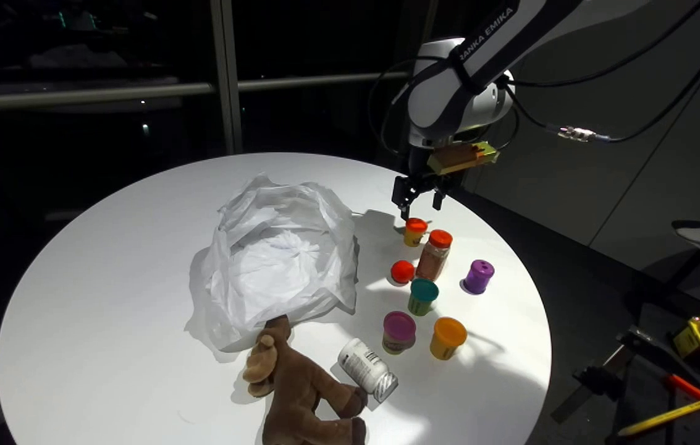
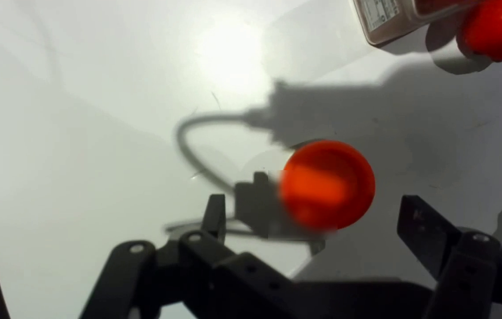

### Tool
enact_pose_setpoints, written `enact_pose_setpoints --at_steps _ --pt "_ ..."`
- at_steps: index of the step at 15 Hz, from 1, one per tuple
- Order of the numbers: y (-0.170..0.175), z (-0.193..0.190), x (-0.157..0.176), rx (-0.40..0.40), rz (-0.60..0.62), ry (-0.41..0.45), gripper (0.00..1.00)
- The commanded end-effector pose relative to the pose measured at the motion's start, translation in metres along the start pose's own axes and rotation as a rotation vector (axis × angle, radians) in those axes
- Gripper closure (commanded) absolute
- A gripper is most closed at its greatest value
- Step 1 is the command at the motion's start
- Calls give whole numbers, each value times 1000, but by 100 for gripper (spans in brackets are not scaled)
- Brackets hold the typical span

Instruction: Pick up all the objects surrounding the plastic and arrange them on the plastic

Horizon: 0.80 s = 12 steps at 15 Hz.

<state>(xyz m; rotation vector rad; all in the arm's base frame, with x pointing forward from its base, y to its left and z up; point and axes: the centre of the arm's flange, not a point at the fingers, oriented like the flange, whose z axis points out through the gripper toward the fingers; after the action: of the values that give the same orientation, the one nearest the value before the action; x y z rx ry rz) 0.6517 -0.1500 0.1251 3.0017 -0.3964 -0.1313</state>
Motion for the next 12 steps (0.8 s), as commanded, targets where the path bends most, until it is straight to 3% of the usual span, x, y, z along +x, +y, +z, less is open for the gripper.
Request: enact_pose_setpoints --at_steps 1,8,9,10,12 --pt "2 11 21 27 14 -39 0" --pt "-7 29 24 48 -7 -115 0" --pt "-7 31 25 48 -4 -121 25" --pt "-9 32 26 48 -2 -122 25" --pt "-7 34 29 42 3 -123 41"
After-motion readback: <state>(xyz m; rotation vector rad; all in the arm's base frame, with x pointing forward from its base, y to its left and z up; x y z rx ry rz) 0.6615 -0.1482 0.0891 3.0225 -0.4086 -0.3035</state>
